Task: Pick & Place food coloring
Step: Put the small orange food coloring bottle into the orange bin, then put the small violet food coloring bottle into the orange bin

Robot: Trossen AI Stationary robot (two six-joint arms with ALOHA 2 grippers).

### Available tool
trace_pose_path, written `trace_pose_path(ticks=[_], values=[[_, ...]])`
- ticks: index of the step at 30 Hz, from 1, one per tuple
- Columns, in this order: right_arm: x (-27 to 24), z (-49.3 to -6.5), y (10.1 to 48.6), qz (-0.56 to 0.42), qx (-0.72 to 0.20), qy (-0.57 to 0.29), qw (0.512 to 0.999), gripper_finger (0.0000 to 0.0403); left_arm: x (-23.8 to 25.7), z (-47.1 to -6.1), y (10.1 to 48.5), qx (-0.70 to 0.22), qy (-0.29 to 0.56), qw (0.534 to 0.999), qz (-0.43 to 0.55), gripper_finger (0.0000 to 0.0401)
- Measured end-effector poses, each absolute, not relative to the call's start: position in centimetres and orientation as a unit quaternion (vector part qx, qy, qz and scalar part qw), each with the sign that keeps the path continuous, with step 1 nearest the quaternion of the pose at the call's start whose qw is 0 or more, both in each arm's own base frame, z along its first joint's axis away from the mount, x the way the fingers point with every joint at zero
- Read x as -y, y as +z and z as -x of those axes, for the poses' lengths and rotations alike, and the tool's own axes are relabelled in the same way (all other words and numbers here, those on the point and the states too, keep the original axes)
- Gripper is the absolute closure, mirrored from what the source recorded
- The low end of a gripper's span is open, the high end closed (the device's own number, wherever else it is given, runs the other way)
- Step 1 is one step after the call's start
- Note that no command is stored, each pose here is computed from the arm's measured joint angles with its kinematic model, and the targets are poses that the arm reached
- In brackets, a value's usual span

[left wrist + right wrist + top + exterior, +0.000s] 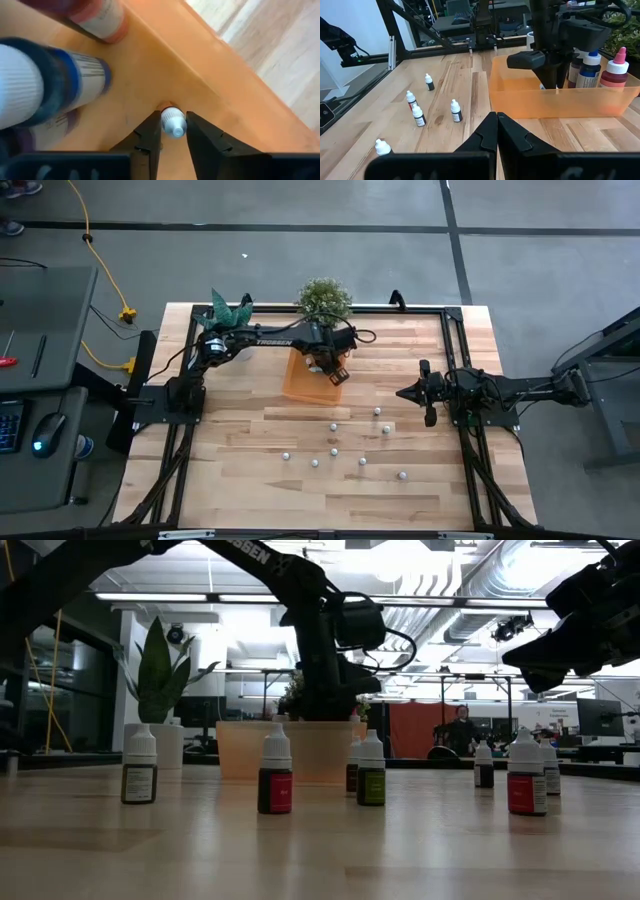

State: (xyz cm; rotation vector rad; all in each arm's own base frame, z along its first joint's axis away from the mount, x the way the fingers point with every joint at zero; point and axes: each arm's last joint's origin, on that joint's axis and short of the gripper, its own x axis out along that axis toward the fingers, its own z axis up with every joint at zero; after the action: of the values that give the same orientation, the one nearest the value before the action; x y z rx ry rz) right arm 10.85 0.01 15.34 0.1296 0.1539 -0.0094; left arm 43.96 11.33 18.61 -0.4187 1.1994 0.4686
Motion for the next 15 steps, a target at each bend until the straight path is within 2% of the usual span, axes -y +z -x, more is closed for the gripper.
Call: trace_pose_path(ticks=[15], values=[[-0.01, -10.85, 15.35, -0.065, -0.077, -0.005, 0.995, 0.0402, -11.23, -44.0, 18.55, -0.558, 0.212, 0.782, 0.179, 0.0258]])
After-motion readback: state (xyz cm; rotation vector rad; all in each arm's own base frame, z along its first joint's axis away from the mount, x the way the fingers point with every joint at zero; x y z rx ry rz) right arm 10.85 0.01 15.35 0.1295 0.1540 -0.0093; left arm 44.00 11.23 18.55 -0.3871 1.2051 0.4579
